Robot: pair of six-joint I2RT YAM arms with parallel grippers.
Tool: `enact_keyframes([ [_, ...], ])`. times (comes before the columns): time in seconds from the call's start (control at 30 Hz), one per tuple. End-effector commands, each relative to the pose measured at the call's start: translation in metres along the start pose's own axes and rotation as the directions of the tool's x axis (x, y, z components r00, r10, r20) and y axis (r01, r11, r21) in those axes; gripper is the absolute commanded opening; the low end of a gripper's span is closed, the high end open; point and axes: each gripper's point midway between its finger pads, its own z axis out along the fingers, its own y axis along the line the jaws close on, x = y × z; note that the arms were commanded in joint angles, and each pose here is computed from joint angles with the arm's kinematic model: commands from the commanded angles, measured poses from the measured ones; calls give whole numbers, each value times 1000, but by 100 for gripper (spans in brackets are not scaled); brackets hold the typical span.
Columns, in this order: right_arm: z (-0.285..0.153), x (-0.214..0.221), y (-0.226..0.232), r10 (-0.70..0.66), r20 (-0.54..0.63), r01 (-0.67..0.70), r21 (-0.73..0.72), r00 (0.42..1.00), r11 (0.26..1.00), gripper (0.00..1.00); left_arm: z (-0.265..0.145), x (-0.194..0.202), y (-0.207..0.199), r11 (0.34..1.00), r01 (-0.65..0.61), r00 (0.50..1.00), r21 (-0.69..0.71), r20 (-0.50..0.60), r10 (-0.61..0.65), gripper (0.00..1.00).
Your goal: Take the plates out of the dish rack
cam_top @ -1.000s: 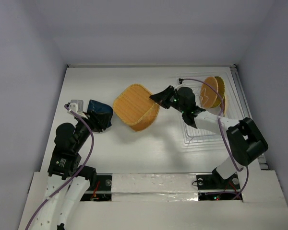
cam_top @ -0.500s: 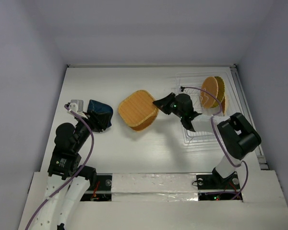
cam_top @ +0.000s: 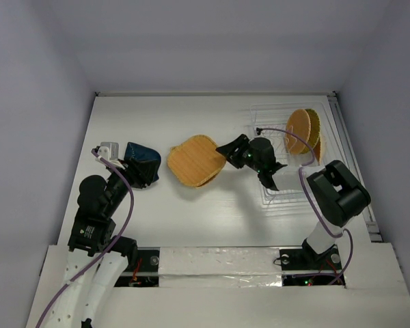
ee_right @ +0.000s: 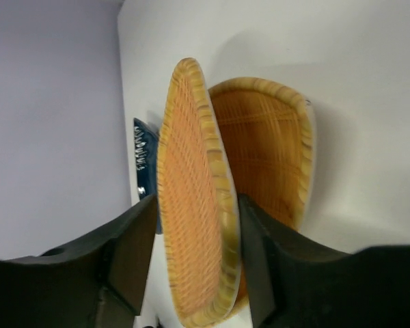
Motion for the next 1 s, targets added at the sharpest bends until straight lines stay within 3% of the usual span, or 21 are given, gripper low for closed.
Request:
enact_keyframes([
  [0.0, -4, -7, 8, -23, 35, 24, -36, 999, 999, 57, 4, -3, -2, 1000, -3, 1000, 19, 21, 3, 39],
  [0.07, -3, -4, 1, -29, 28, 30, -19, 999, 999, 63, 4, -4, -2, 1000, -3, 1000, 20, 22, 3, 39],
  [0.2, -9, -11, -4, -71, 57, 69, 24, 996, 997, 91, 4, -4, -2, 1000, -4, 1000, 21, 23, 3, 39],
  [0.27, -14, -19, -8, -104, 97, 99, 59, 990, 993, 98, 4, -4, -3, 1000, -4, 1000, 23, 24, 3, 39],
  [0.53, -24, -41, 13, -272, 153, 248, 155, 950, 956, 100, 3, -4, -3, 1000, -4, 1000, 23, 24, 3, 39],
  [0.8, -8, -22, 13, -361, 53, 343, 208, 931, 916, 98, 3, -5, -3, 1000, -6, 1000, 21, 28, 5, 39],
  [0.97, -2, -26, 12, -425, 72, 384, 315, 902, 868, 98, 2, -6, -3, 1000, -5, 999, 21, 31, 4, 39],
])
